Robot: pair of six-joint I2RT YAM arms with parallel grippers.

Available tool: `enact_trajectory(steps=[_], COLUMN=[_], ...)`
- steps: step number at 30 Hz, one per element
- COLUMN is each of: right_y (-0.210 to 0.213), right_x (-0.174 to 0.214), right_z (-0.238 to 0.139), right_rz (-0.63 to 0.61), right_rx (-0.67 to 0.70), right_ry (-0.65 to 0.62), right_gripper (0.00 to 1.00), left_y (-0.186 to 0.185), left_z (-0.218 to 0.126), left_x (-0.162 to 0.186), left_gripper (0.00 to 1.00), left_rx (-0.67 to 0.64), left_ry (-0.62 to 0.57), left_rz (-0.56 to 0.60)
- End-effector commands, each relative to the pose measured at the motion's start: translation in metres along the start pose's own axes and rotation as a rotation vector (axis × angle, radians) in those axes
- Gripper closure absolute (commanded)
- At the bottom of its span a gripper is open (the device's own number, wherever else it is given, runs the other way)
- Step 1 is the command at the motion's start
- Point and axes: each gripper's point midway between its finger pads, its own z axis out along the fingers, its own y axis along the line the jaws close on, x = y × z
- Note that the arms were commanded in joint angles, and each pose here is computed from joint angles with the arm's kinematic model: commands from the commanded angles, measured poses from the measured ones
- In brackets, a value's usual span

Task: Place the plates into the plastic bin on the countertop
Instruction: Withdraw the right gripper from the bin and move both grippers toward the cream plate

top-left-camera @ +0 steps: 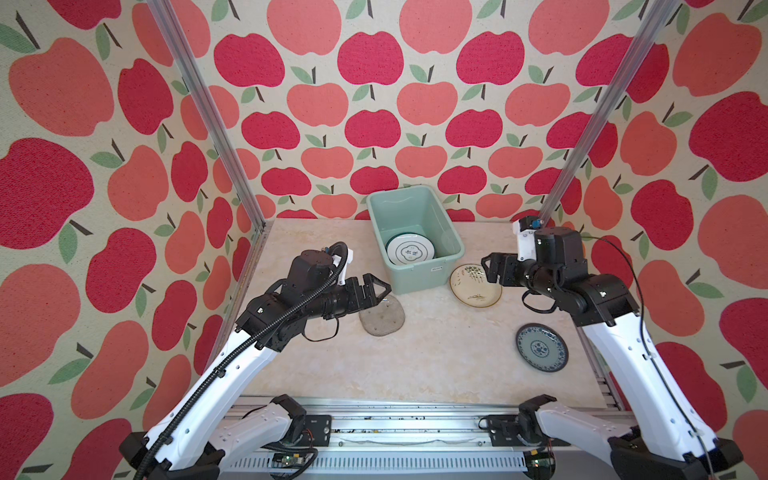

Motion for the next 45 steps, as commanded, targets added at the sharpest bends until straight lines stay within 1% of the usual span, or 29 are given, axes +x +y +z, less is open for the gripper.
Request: enact_trajectory(steps=[1,4,7,9,12,13,16,17,18,20,26,27,30,31,33,34,35,38,41,45], right_y=[0.007,0.007,0.005,-0.001,-0.009,-0.011,-0.014,-0.019,-0.026,-0.036,-0.054,-0.058,-0.075,-0.082,-0.093,-0.099,-0.105,-0.118,-0.127,-0.142], right_x=[-0.005,-0.005,-0.006,-0.007,-0.008,-0.007,-0.011,-0.011,-0.009,-0.002,0.03,0.035,0.051,0.058,0.071,0.077,0.085,0.099,0.115,0.136], right_z=[-0.011,-0.013,-0.011,-0.012,-0.011,-0.011,-0.017,-0.018,-0.017,-0.013,0.018,0.022,0.034,0.038,0.047,0.052,0.056,0.069,0.084,0.104], right_rz=[0.01,0.044,0.104,0.185,0.34,0.38,0.419,0.439,0.46,0.483,0.618,0.63,0.64,0.65,0.674,0.697,0.725,0.787,0.798,0.827], right_rx=[-0.091,-0.135,-0.154,-0.153,-0.199,-0.224,-0.32,-0.321,-0.305,-0.292,-0.255,-0.245,-0.17,-0.139,-0.105,-0.092,-0.084,-0.091,-0.093,-0.071], right_ry=[-0.056,-0.059,-0.061,-0.075,-0.127,-0.154,-0.273,-0.304,-0.322,-0.305,-0.062,-0.04,0.021,0.041,0.074,0.087,0.101,0.12,0.163,0.241], right_gripper=[0.02,0.01,0.01,0.01,0.01,0.01,0.01,0.01,0.01,0.01,0.01,0.01,0.01,0.01,0.01,0.01,0.01,0.03,0.04,0.1], left_y=[-0.022,-0.032,-0.046,-0.053,-0.064,-0.065,-0.056,-0.051,-0.048,-0.043,-0.034,-0.034,-0.022,-0.023,-0.016,-0.014,-0.013,-0.005,0.0,0.006], left_z=[-0.007,-0.011,-0.025,-0.034,-0.047,-0.052,-0.074,-0.083,-0.09,-0.1,-0.097,-0.097,-0.098,-0.098,-0.09,-0.084,-0.077,-0.053,-0.037,-0.004], left_x=[-0.023,-0.031,-0.042,-0.047,-0.055,-0.061,-0.08,-0.086,-0.09,-0.093,-0.093,-0.093,-0.097,-0.097,-0.096,-0.094,-0.092,-0.082,-0.078,-0.064], left_gripper=[0.02,0.01,0.01,0.01,0.01,0.01,0.01,0.01,0.01,0.01,0.01,0.01,0.01,0.01,0.01,0.01,0.01,0.01,0.01,0.01], left_rx=[0.046,0.063,0.095,0.109,0.135,0.135,0.128,0.121,0.119,0.118,0.175,0.196,0.233,0.267,0.289,0.291,0.286,0.205,0.124,0.017], left_ry=[-0.09,-0.12,-0.201,-0.241,-0.285,-0.33,-0.499,-0.558,-0.595,-0.63,-0.589,-0.587,-0.609,-0.61,-0.585,-0.55,-0.505,-0.374,-0.344,-0.238], left_rz=[0.077,0.119,0.187,0.227,0.271,0.258,0.154,0.108,0.087,0.063,-0.004,-0.004,-0.064,-0.047,-0.047,-0.047,-0.036,-0.006,0.043,0.058])
